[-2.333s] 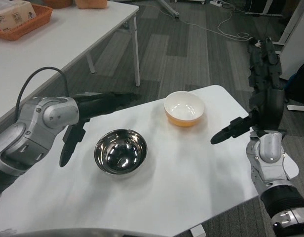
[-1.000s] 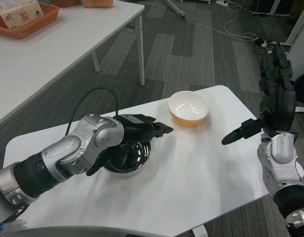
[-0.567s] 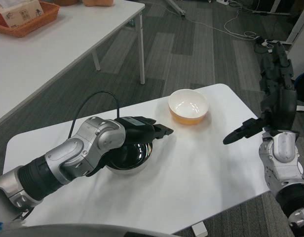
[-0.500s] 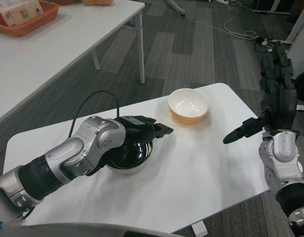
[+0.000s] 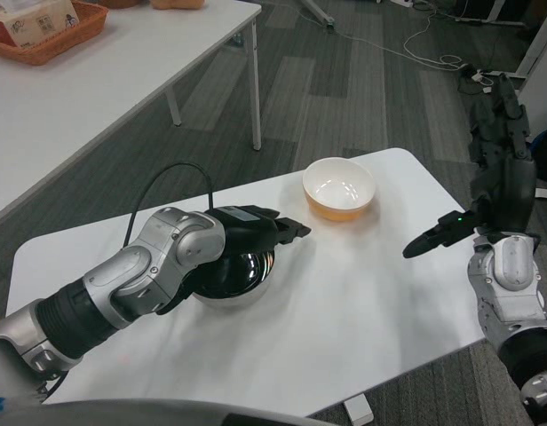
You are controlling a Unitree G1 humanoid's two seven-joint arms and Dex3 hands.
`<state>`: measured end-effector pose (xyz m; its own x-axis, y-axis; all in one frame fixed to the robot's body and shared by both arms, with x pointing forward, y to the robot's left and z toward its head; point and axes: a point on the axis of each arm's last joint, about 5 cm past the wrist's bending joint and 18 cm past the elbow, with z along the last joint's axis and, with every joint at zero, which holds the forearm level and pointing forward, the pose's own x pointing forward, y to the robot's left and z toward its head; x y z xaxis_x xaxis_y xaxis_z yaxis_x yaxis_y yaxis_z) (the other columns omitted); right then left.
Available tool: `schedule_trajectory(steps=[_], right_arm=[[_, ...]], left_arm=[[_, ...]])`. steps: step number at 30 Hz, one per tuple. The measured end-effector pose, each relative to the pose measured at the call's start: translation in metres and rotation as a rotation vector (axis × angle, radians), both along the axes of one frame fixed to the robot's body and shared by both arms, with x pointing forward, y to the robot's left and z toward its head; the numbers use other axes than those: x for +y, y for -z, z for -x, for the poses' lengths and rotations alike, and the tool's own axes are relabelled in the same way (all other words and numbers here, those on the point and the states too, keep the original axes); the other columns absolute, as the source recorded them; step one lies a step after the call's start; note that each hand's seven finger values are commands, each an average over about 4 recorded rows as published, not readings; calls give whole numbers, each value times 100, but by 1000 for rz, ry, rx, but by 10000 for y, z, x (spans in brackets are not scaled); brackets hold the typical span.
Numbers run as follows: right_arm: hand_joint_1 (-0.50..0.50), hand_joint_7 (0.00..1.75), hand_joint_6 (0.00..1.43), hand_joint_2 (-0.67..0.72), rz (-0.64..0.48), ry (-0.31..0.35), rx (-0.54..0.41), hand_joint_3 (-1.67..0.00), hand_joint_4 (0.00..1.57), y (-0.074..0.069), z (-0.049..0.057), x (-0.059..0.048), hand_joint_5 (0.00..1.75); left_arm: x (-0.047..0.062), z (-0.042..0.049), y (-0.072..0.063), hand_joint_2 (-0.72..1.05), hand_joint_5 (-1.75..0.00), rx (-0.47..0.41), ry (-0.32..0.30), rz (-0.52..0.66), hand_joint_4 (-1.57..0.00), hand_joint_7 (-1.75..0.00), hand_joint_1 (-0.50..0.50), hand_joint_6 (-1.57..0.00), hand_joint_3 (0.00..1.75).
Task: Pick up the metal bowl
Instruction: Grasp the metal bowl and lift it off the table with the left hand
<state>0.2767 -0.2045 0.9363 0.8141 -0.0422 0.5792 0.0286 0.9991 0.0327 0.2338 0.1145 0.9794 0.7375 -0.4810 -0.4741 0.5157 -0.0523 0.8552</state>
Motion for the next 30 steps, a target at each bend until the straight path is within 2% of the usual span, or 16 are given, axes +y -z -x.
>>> schedule_trajectory(steps=[3, 4, 5, 7, 9, 11, 13, 15, 17, 21, 23, 26, 30], right_arm=[[-33, 0, 0, 66, 0, 1, 1, 0, 0, 2, 0, -1, 0], [-33, 0, 0, 66, 0, 1, 2, 0, 0, 3, 0, -2, 0], [-33, 0, 0, 66, 1, 2, 2, 0, 0, 4, 0, -2, 0], [-33, 0, 0, 66, 1, 2, 4, 0, 0, 7, 0, -4, 0], [-33, 0, 0, 66, 2, 3, 5, 0, 0, 10, 0, -5, 0], [-33, 0, 0, 66, 2, 4, 7, 0, 0, 12, 0, -6, 0], [-33, 0, 0, 66, 2, 6, 11, 0, 0, 20, 0, -7, 0], [-33, 0, 0, 66, 2, 8, 15, 0, 0, 28, 0, -9, 0], [-33, 0, 0, 66, 1, 9, 17, 0, 0, 33, 0, -7, 0], [-33, 0, 0, 66, -4, 7, 19, 0, 0, 40, -2, 7, 0], [-33, 0, 0, 66, -4, 7, 20, 0, 0, 41, -2, 8, 0], [-33, 0, 0, 66, -4, 7, 20, 0, 0, 41, -3, 8, 0], [-33, 0, 0, 66, -6, 7, 19, 0, 0, 39, -6, 11, 0]], left_arm=[[1, 0, 8, -59, -72, 0, -2, 5, 0, -61, -29, 0, 0], [1, 1, 10, -59, -100, 0, -2, 8, -1, -79, -24, 0, 0], [0, 2, 11, -61, -115, -2, -2, 10, -2, -91, -21, 0, 0], [1, 1, 11, -59, -159, -9, -6, 18, -7, -124, -14, 0, 0], [6, -2, 7, -50, -175, -20, -10, 27, -17, -148, -5, 0, 0], [13, -4, 4, -41, -175, -28, -11, 31, -27, -164, 14, 0, 4], [23, -3, 9, -37, -175, -31, -15, 34, -36, -168, 27, -1, 9], [36, -4, 10, -37, -175, -31, -20, 37, -43, -168, 31, -2, 9], [46, -7, 8, -37, -175, -33, -25, 39, -57, -171, 34, -5, 9], [69, -11, -2, -37, -175, -50, -29, 39, -107, -175, 41, -12, 9], [88, -16, -17, -37, -175, -68, -32, 40, -121, -175, 44, -14, 9], [123, -26, -45, -37, -175, -98, -42, 50, -133, -175, 47, -16, 9], [173, -40, -91, -37, -175, -137, -51, 73, -141, -175, 48, -22, 7]])
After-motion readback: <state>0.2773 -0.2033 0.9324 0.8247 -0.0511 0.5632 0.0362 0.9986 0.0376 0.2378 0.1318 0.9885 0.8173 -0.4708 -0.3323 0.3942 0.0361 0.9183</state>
